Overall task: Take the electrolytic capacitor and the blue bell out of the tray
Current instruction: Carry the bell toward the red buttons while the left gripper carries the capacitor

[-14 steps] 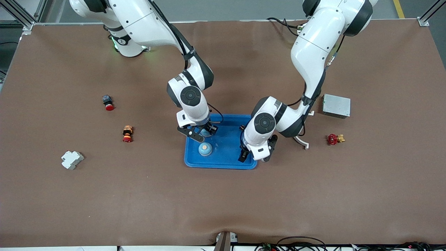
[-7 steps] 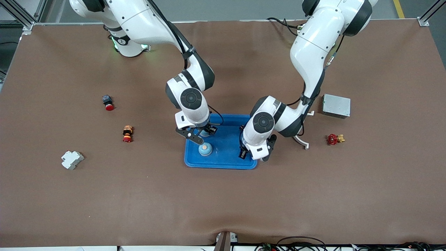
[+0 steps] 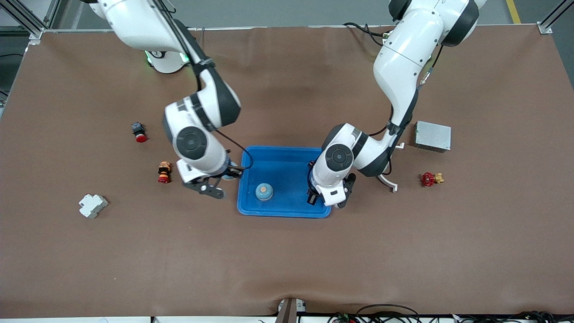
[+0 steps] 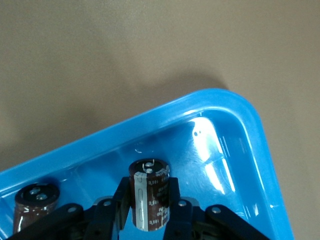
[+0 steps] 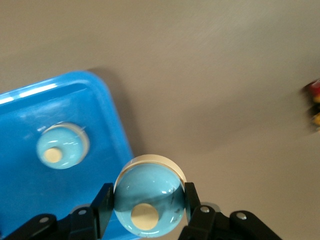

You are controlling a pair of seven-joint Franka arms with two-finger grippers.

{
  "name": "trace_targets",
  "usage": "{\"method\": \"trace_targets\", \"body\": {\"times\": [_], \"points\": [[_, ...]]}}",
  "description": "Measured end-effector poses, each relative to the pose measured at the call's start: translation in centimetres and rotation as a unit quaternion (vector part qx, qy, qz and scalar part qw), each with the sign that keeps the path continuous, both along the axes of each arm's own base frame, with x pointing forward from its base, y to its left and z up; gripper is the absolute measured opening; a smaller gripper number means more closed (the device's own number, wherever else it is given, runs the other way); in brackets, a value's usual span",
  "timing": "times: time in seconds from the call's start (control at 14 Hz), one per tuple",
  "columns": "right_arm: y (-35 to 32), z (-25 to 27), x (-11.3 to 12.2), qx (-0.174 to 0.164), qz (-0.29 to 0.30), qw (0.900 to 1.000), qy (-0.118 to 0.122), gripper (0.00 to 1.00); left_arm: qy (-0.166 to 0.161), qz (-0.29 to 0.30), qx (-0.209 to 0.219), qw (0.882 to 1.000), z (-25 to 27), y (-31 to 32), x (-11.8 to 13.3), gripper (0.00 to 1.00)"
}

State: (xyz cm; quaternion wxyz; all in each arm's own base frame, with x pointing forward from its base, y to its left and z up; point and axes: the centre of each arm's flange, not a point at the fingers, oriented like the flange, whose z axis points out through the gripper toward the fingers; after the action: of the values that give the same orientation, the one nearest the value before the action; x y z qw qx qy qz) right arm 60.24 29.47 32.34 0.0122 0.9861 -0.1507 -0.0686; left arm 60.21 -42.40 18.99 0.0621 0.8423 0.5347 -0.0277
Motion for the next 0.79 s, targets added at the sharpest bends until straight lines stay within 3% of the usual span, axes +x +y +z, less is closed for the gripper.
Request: {"method": "trace_targets", "body": {"times": [0.43,0.79], "points": [[-13.6,1.7,0.7,0.028,0.074,0.997,0.011,0.62,-0.016,0.0,-0.005,1.0,5.8,0.4,1.4,0.33],[-23.0,1.4,0.0,0.05,0.135,0.99,-0.005,0.62,0.028,-0.105,0.034,0.993,13.1,5.9,2.2,0.33]]}}
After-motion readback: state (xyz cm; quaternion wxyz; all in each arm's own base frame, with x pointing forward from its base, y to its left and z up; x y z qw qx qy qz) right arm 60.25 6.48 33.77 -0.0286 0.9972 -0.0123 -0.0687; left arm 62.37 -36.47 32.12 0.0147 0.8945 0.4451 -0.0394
